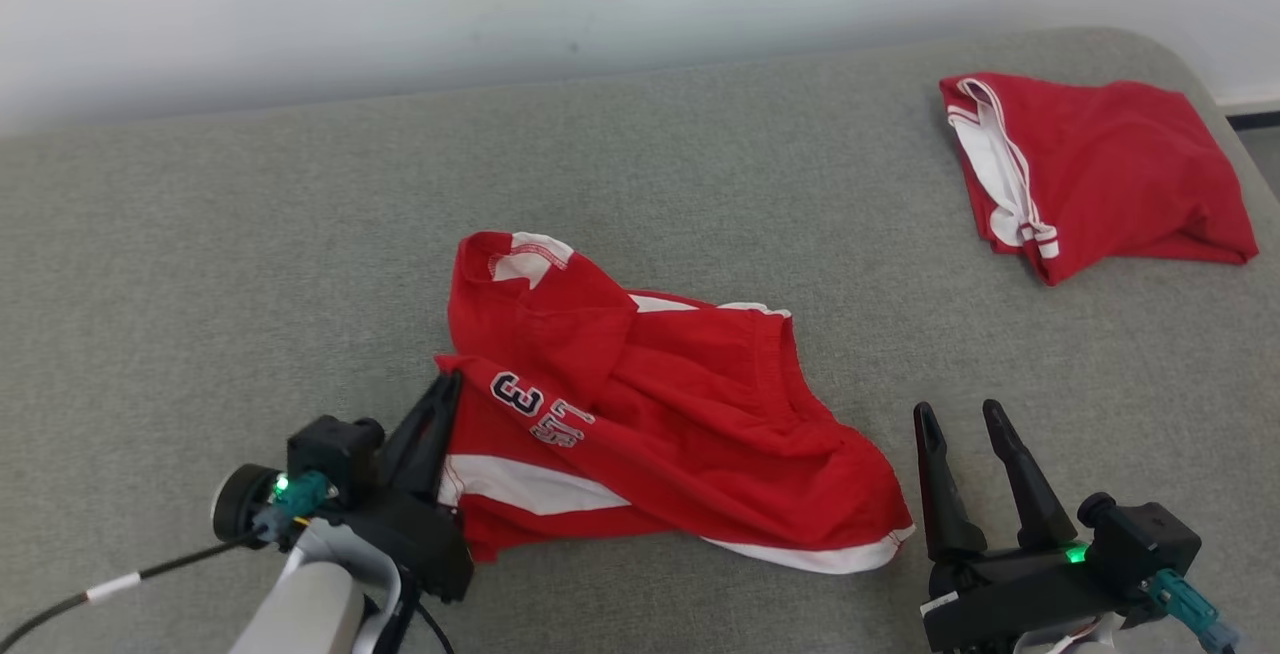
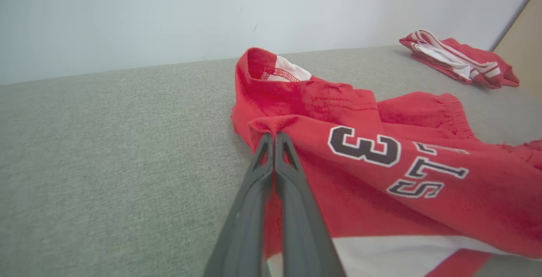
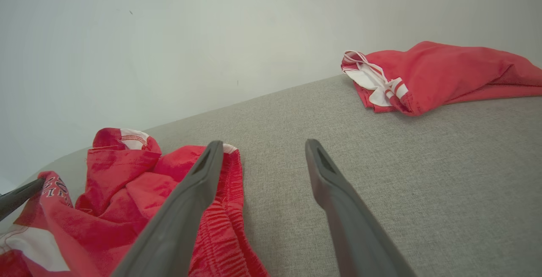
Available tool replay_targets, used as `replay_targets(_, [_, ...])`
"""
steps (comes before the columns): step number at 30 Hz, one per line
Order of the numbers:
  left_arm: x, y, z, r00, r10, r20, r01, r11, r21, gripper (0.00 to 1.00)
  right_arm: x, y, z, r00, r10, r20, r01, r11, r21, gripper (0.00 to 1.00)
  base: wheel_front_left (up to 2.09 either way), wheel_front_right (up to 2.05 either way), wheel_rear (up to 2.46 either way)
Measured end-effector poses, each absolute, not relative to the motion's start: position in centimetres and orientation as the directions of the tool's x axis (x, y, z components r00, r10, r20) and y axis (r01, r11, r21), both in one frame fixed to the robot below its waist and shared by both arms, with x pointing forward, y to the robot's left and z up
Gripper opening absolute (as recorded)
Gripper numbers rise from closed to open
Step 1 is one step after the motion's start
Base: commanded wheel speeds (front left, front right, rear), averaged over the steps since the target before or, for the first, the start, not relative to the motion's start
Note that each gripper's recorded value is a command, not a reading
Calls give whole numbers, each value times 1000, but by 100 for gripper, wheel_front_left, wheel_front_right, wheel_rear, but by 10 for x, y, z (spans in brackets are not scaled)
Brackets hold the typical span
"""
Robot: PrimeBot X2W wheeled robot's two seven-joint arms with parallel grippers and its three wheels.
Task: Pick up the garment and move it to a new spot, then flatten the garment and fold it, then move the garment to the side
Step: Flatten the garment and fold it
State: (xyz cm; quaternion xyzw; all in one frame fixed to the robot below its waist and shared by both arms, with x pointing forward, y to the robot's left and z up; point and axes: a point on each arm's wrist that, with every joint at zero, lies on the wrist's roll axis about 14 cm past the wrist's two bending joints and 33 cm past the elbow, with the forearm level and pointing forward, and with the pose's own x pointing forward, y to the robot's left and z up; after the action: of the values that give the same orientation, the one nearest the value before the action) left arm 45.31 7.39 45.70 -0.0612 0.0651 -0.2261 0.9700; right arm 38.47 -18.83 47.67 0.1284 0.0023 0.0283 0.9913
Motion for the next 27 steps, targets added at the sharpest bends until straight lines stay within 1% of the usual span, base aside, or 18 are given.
replay_targets(5, [472,75,447,890,-436,-132,417,896,-152,0,385,-197,473,1000,30,-10,-26,968,251,100,0,0,0])
replay_targets(6, [473,74,445,889,-438,-135,418,895,-155,3,385,-199,471,1000,25,-14,-20,968,250,100,0,0,0])
replay_targets(7, [474,72,444,887,-440,-137,419,894,-158,49,384,-200,470,1000,20,-17,-15,968,250,100,0,0,0])
replay_targets(8, [476,71,444,887,-441,-135,420,894,-158,100,385,-201,470,1000,17,-19,-12,968,250,100,0,0,0])
replay_targets(14, [473,80,453,905,-411,-106,393,906,-159,100,387,-194,470,999,31,-16,-26,966,258,100,0,0,0])
replay_targets(19, [461,101,467,938,-342,-50,327,926,-188,100,390,-184,474,998,57,-2,-55,962,267,100,0,0,0])
replay_targets(23, [440,111,472,955,-297,-19,286,934,-214,100,388,-179,474,998,70,0,-68,959,274,100,0,0,0])
replay_targets(27, [408,105,454,948,-310,-68,288,930,-229,100,388,-174,474,997,82,0,-79,957,280,100,0,0,0])
